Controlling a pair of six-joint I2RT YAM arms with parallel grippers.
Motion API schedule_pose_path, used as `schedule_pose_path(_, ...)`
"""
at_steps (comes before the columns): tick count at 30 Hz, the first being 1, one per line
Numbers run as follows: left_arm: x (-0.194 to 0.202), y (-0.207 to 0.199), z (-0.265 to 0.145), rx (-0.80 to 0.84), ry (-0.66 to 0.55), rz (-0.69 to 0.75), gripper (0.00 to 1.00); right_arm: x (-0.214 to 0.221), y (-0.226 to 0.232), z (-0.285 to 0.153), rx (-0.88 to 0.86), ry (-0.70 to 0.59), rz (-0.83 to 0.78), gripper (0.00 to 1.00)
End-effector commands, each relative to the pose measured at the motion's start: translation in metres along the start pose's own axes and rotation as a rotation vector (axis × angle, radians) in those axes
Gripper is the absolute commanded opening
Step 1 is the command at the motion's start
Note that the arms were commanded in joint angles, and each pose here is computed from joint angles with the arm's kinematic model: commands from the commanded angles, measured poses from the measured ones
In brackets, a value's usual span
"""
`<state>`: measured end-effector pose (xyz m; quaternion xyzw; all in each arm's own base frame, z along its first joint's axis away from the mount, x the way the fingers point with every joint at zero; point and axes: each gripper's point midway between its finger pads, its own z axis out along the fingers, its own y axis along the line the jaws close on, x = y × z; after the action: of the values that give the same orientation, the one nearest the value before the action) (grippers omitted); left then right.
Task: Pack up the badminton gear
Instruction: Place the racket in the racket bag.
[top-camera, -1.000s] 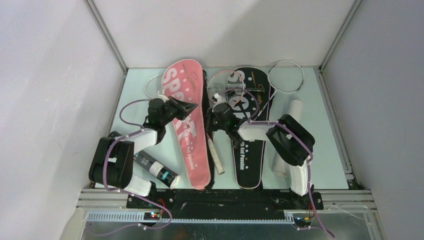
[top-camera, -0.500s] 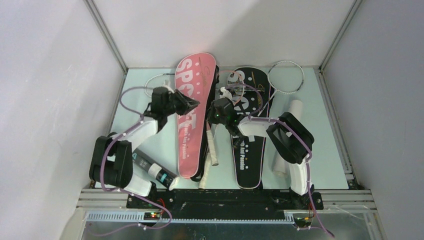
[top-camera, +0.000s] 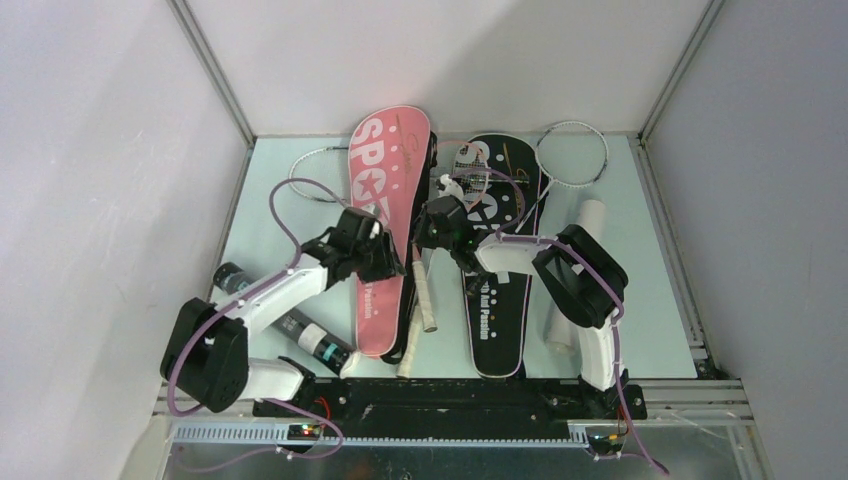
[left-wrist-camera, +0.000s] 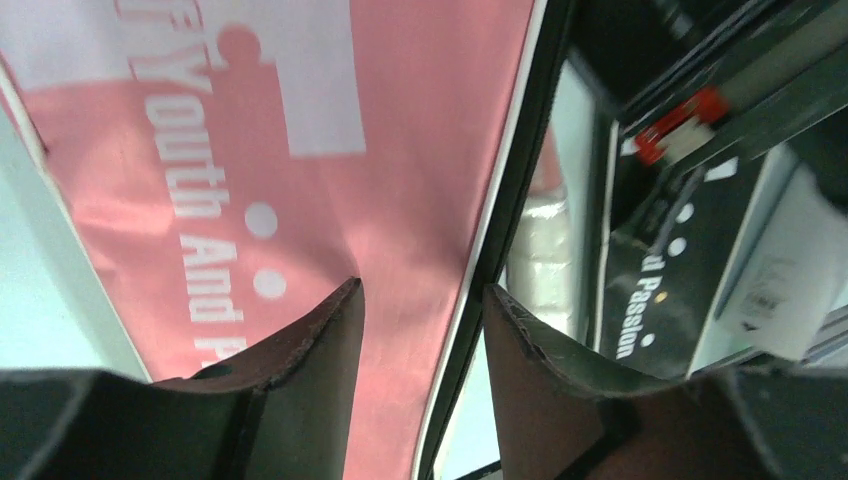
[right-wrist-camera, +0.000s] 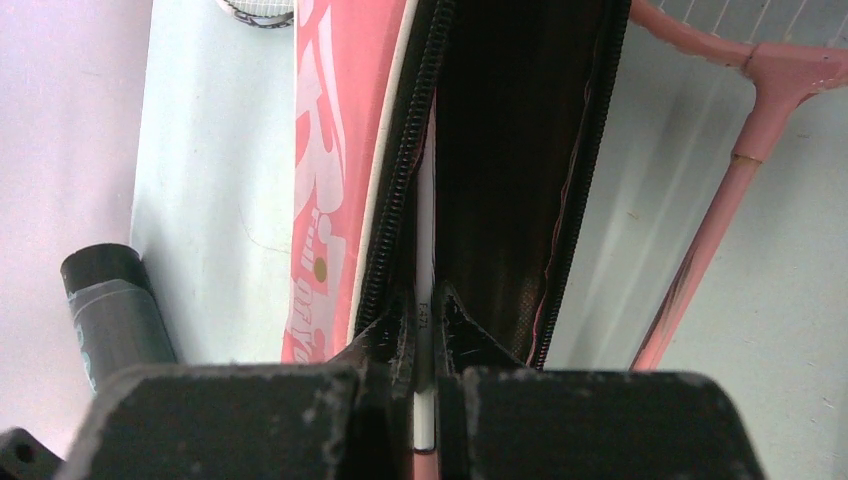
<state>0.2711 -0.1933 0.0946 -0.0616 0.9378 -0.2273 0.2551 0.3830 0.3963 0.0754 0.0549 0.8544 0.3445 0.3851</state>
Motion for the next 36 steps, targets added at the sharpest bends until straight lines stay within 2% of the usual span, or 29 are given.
schedule_pose_path(1,0.001,-0.008,-0.002,-0.004,-0.025,0.055,0.55,-0.042,0.044,-0.003,-0.109,-0.130,0.011,0.00)
schedule_pose_path(12,0.011,-0.007,0.006,-0.070,0.012,0.106,0.58,-0.040,0.046,-0.004,-0.111,-0.127,0.016,0.00)
schedule_pose_path(15,0.014,-0.007,0.010,-0.076,0.023,0.105,0.56,-0.037,0.046,-0.003,-0.110,-0.123,0.014,0.00)
schedule_pose_path(17,0.015,-0.007,0.011,-0.076,0.027,0.111,0.48,-0.035,0.044,-0.002,-0.107,-0.116,0.013,0.00)
schedule_pose_path(18,0.016,-0.008,0.010,-0.075,0.030,0.115,0.39,-0.033,0.044,-0.002,-0.107,-0.110,0.015,0.00)
schedule_pose_path(19,0.016,-0.009,0.010,-0.074,0.031,0.121,0.35,-0.034,0.044,-0.002,-0.108,-0.108,0.016,0.00)
schedule_pose_path(22,0.012,-0.013,0.006,-0.074,0.034,0.135,0.10,-0.037,0.047,-0.005,-0.118,-0.111,0.023,0.00)
schedule_pose_path(24,0.010,-0.016,0.003,-0.070,0.029,0.135,0.01,-0.041,0.049,-0.009,-0.130,-0.119,0.035,0.00)
schedule_pose_path(36,0.009,-0.048,-0.035,0.157,-0.051,-0.004,0.00,-0.081,0.063,-0.035,-0.190,-0.242,0.116,0.00)
